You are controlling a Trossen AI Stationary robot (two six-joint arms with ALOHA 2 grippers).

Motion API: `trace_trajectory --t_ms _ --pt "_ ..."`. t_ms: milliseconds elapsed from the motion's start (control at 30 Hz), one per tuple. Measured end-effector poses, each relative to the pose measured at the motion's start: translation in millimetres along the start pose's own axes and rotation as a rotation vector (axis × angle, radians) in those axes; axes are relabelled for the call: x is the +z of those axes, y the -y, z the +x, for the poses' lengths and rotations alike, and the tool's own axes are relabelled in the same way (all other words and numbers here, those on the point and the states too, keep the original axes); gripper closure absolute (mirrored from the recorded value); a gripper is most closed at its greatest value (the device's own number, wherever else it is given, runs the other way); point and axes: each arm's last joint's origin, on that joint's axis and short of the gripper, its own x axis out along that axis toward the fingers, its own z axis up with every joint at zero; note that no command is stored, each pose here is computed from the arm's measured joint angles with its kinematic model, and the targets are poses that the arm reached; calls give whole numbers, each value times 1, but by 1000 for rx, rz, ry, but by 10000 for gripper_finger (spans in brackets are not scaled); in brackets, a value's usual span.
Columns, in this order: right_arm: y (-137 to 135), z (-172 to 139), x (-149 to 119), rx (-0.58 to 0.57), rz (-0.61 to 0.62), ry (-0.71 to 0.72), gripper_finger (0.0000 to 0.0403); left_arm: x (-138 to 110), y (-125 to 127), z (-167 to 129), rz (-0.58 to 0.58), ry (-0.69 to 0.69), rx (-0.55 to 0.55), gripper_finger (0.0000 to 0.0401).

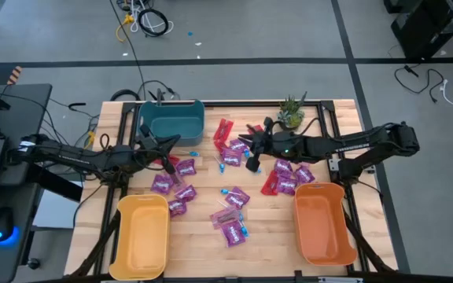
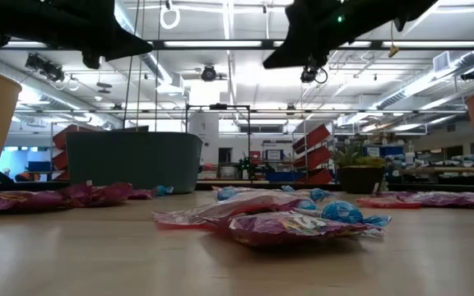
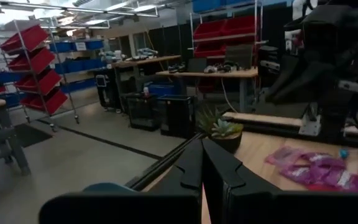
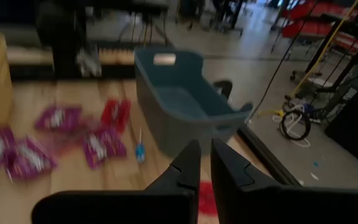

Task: Sort candy
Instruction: Put the purple candy into the orange bin

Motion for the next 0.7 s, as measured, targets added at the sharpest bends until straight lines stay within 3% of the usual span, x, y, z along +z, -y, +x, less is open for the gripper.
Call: trace_trajectory --t_ms 300,500,700 --pt "-8 15 -17 8 -107 -80 369 -5 6 0 25 -21 -199 395" --pt "-14 16 -20 25 -168 -81 360 -12 14 -4 42 -67 -476 395" --pt "-15 15 -20 4 -106 -92 349 -11 14 -3 35 -68 -474 395"
